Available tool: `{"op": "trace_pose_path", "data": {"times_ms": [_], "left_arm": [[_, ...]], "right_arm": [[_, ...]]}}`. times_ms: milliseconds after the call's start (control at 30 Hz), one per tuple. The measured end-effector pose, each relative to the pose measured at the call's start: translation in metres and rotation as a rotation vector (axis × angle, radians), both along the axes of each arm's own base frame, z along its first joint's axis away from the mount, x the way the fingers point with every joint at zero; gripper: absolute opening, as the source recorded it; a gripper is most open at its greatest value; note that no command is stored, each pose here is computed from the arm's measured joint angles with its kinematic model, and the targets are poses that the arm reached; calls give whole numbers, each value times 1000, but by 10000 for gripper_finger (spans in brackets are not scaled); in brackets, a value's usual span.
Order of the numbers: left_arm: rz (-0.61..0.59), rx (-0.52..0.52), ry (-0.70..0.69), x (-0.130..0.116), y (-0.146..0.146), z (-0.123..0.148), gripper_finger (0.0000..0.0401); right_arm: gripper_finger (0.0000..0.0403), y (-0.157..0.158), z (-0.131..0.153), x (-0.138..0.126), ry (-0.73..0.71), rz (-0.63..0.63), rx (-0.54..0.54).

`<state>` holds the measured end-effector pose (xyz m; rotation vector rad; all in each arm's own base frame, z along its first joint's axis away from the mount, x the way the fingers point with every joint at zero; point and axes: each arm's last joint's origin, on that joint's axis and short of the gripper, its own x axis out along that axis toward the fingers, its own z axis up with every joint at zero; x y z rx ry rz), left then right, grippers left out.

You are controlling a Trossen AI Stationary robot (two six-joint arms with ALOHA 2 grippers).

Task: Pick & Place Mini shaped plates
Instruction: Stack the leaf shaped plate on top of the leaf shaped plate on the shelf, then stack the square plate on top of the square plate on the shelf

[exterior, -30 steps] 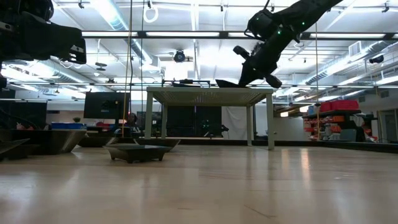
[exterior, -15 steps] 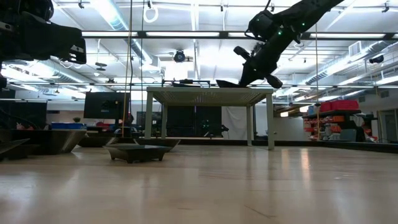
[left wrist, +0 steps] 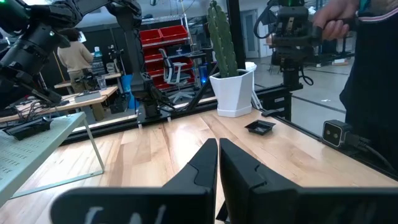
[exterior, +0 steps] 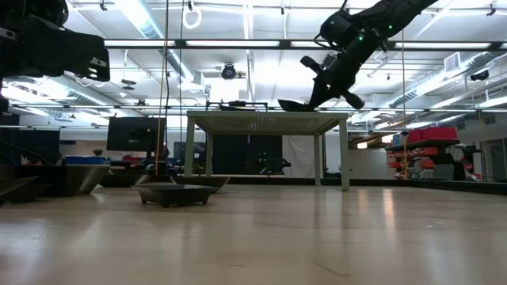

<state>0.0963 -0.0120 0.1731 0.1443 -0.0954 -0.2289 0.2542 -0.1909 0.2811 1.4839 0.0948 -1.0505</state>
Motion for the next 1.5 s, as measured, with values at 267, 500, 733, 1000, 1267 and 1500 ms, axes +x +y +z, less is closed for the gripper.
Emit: {"op": "trace_pose_path", "data": {"times_ms": [267, 500, 733, 1000, 1267, 1500], "left_arm": [[0, 0, 0, 0, 0, 0, 23], [0, 0, 0, 0, 0, 0, 23], [0, 0, 0, 0, 0, 0, 23], [0, 0, 0, 0, 0, 0, 23], [0, 0, -1, 0, 0, 0, 23], [0, 0, 0, 0, 0, 0, 23]], "right_arm": [[0, 0, 3, -3, 9, 16, -13], [19, 0, 3, -3, 22, 35, -29], [56, -1, 4, -2, 8, 38, -37], [118, 0, 5, -2, 0, 41, -41], [152, 0, 7, -2, -4, 69, -55], [157, 2, 10, -3, 29, 144, -112]]}}
